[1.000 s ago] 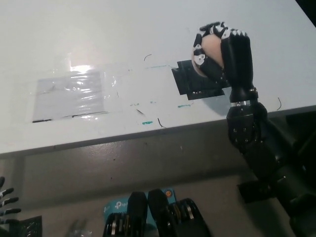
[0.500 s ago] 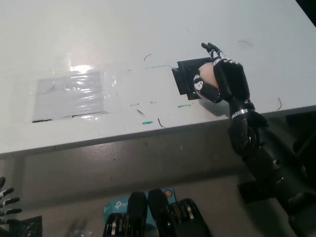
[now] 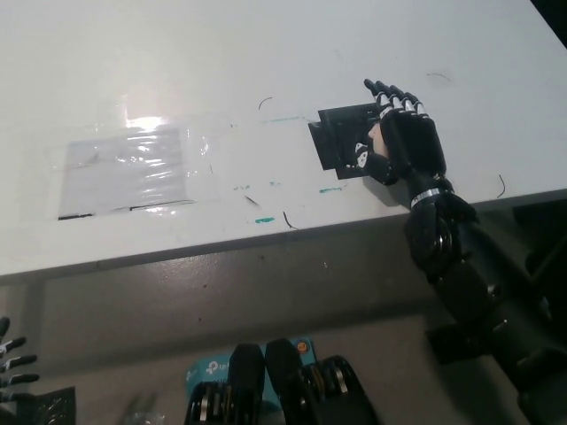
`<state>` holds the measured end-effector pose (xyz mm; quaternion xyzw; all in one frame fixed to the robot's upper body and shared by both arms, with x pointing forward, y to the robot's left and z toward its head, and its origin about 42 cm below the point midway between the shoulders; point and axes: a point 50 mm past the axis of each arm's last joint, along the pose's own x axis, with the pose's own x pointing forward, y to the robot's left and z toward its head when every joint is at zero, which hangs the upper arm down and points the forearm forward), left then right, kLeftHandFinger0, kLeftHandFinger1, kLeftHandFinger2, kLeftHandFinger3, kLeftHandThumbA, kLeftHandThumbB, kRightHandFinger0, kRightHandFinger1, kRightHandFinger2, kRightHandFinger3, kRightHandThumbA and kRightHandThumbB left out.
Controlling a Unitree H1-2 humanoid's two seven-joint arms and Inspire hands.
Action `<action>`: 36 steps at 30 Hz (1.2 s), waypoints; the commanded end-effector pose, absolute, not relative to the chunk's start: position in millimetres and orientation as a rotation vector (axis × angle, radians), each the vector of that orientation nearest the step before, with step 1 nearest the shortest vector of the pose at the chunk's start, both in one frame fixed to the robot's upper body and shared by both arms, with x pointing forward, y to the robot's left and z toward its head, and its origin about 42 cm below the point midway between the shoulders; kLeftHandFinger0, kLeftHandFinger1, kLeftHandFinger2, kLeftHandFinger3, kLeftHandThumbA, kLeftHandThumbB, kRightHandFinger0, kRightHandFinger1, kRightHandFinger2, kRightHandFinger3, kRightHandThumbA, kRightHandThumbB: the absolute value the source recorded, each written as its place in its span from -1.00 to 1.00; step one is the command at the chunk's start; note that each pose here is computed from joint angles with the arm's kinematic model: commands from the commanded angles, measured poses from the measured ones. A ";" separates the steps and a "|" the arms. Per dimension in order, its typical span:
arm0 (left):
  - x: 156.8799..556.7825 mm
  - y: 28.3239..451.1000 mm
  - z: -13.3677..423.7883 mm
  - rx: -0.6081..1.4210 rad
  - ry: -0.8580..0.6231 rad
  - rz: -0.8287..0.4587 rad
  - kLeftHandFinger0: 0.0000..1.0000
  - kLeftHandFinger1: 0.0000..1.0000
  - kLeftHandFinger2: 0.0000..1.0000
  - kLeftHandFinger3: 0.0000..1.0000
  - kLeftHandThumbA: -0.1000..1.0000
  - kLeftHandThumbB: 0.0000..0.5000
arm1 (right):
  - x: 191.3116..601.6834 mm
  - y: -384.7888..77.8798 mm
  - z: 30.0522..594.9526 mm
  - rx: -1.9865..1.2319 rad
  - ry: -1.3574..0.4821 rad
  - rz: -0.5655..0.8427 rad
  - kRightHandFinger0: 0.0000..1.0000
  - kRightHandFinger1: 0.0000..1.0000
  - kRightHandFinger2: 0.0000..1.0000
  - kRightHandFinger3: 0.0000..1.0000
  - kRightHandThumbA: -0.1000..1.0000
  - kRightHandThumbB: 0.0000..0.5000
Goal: The robot uses its right hand to grab and squeeze a pink dumpling toy kept on the black mask on the desk
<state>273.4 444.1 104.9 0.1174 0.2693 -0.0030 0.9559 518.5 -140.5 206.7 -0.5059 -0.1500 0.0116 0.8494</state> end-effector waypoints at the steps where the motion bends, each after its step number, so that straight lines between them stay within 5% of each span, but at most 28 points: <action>1: 280.1 457.0 125.3 0.279 0.493 -0.011 0.37 0.58 0.75 0.92 1.00 -0.53 | 520.5 -136.1 227.9 -1.083 -0.317 0.009 1.00 1.00 1.00 1.00 0.31 0.41; 4: 277.8 456.9 125.2 0.290 0.500 0.000 0.37 0.57 0.76 0.92 1.00 -0.52 | 517.3 -134.9 234.9 -1.075 -0.329 0.012 1.00 1.00 1.00 1.00 0.52 0.72; 12: 277.5 456.2 124.8 0.276 0.504 0.006 0.33 0.57 0.74 0.92 1.00 -0.54 | 495.9 -144.5 271.5 -1.022 -0.432 0.032 1.00 1.00 1.00 1.00 0.44 0.58; 13: 277.3 456.2 124.7 0.273 0.504 0.006 0.33 0.58 0.75 0.93 1.00 -0.57 | 494.3 -145.9 273.3 -1.008 -0.439 0.032 1.00 1.00 1.00 1.00 0.36 0.55; 16: 278.5 455.3 125.2 0.272 0.507 0.003 0.36 0.58 0.73 0.93 1.00 -0.55 | 470.6 -170.5 296.3 -0.864 -0.530 0.024 1.00 1.00 1.00 1.00 -0.23 0.03; 17: 278.8 455.3 125.3 0.272 0.508 0.003 0.35 0.58 0.73 0.93 1.00 -0.55 | 469.5 -171.4 297.0 -0.859 -0.531 0.025 1.00 1.00 1.00 1.00 -0.24 0.02; 18: 279.0 454.9 125.7 0.277 0.515 0.008 0.33 0.57 0.74 0.91 1.00 -0.57 | 457.9 -186.2 302.2 -0.797 -0.565 -0.015 0.97 1.00 1.00 1.00 -0.50 -0.18; 19: 279.1 454.8 125.8 0.277 0.517 0.009 0.33 0.57 0.74 0.91 1.00 -0.57 | 450.9 -193.8 301.4 -0.766 -0.583 -0.033 0.56 1.00 1.00 1.00 -0.64 -0.30; 20: 279.3 455.3 125.3 0.280 0.515 0.007 0.31 0.57 0.75 0.91 1.00 -0.51 | 448.2 -196.2 301.2 -0.763 -0.578 -0.040 0.26 0.67 1.00 1.00 -0.64 -0.38; 21: 279.8 455.9 124.9 0.284 0.513 0.004 0.29 0.57 0.76 0.91 1.00 -0.50 | 444.4 -200.0 300.9 -0.759 -0.573 -0.053 0.17 0.58 1.00 1.00 -0.63 -0.39; 23: 278.4 455.5 124.7 0.278 0.513 0.009 0.31 0.56 0.74 0.87 1.00 -0.53 | 431.1 -214.0 293.3 -0.748 -0.557 -0.081 -0.14 0.15 0.58 0.89 -0.77 -0.45; 25: 278.5 454.7 124.0 0.268 0.518 0.015 0.35 0.56 0.74 0.85 1.00 -0.55 | 411.4 -230.7 273.3 -0.654 -0.511 -0.111 -0.18 -0.02 0.30 0.74 -1.00 -0.40; 29: 278.4 453.7 122.9 0.272 0.527 0.014 0.36 0.60 0.78 0.92 1.00 -0.62 | 395.1 -245.0 241.1 -0.572 -0.432 -0.175 -0.07 0.08 0.32 0.70 -1.00 -0.45; 32: 277.4 454.5 122.4 0.257 0.530 0.023 0.36 0.58 0.77 0.91 1.00 -0.62 | 380.6 -262.7 192.8 -0.462 -0.308 -0.231 -0.23 -0.08 0.25 0.65 -1.00 -0.49; 36: 279.0 453.7 122.2 0.269 0.525 0.019 0.36 0.59 0.76 0.93 1.00 -0.67 | 372.6 -274.1 162.8 -0.370 -0.188 -0.267 -0.32 -0.04 0.30 0.70 -1.00 -0.47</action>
